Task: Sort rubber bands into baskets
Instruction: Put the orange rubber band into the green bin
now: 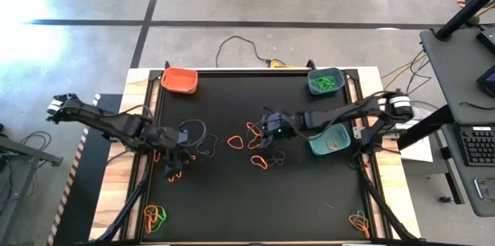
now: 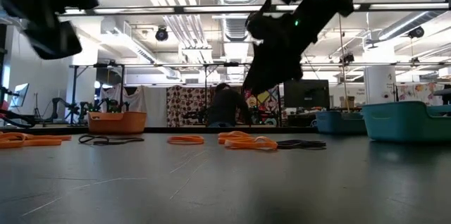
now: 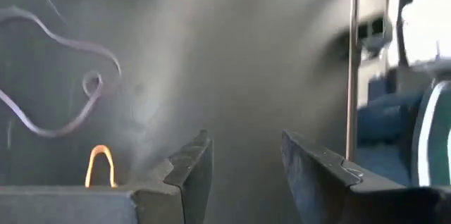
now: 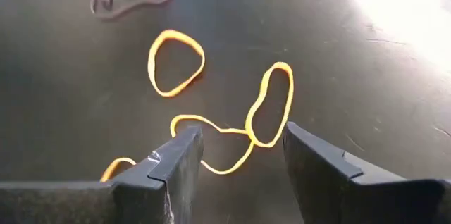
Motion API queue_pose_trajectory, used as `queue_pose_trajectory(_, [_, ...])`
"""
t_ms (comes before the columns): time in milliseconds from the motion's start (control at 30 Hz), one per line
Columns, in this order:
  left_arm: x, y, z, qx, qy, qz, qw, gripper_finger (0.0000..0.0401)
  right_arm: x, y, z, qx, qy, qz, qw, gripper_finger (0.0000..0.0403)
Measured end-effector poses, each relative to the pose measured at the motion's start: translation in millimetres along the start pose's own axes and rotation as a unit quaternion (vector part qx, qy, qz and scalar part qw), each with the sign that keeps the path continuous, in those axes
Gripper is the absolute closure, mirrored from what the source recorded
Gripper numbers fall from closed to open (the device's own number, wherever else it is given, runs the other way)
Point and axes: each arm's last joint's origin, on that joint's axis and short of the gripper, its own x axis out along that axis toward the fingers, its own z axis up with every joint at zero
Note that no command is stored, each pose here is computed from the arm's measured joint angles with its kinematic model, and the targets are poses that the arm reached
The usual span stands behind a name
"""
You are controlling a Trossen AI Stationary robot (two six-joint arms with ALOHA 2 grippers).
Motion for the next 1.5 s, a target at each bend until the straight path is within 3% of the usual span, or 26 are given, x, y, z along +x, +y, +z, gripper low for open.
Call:
queue_pose_trajectory(100, [4, 4, -6, 0.01, 0.015, 0.011, 1.0, 0.0248, 20, 0, -10, -0.037, 0.023, -0.008, 0.999, 0.0216])
queue_pose_trajectory(333, [6, 10, -12, 0.036, 0.027, 0.021, 0.999, 0.0248, 52, -1, -18, -0.038, 0.037, -0.017, 0.998, 0.0216])
queue_pose_trajectory(633, [-14, 12, -19, 0.04, 0.051, 0.042, 0.997, 0.0248, 64, -5, -7, -0.025, 0.034, -0.022, 0.999, 0.0217])
queue_pose_trajectory(867, [-28, 6, -10, 0.077, 0.044, 0.095, 0.991, 0.0248, 76, -6, -15, -0.007, 0.049, -0.028, 0.998, 0.0266])
queue_pose_trajectory(1067, [-29, 3, -4, 0.185, 0.042, 0.117, 0.975, 0.0248, 77, -9, -13, 0.046, 0.047, -0.036, 0.997, 0.0337])
queue_pose_trajectory(1200, [-29, 1, 0, 0.2, 0.039, 0.13, 0.97, 0.0248, 77, -11, -12, 0.088, 0.045, -0.039, 0.994, 0.0385])
queue_pose_trajectory(1367, [-27, 1, 1, 0.199, 0.044, 0.134, 0.97, 0.0248, 65, -12, -8, 0.152, 0.044, -0.05, 0.986, 0.0391])
queue_pose_trajectory(1500, [-27, 1, 1, 0.2, 0.041, 0.139, 0.969, 0.0248, 23, -13, -1, 0.147, 0.05, -0.119, 0.981, 0.0393])
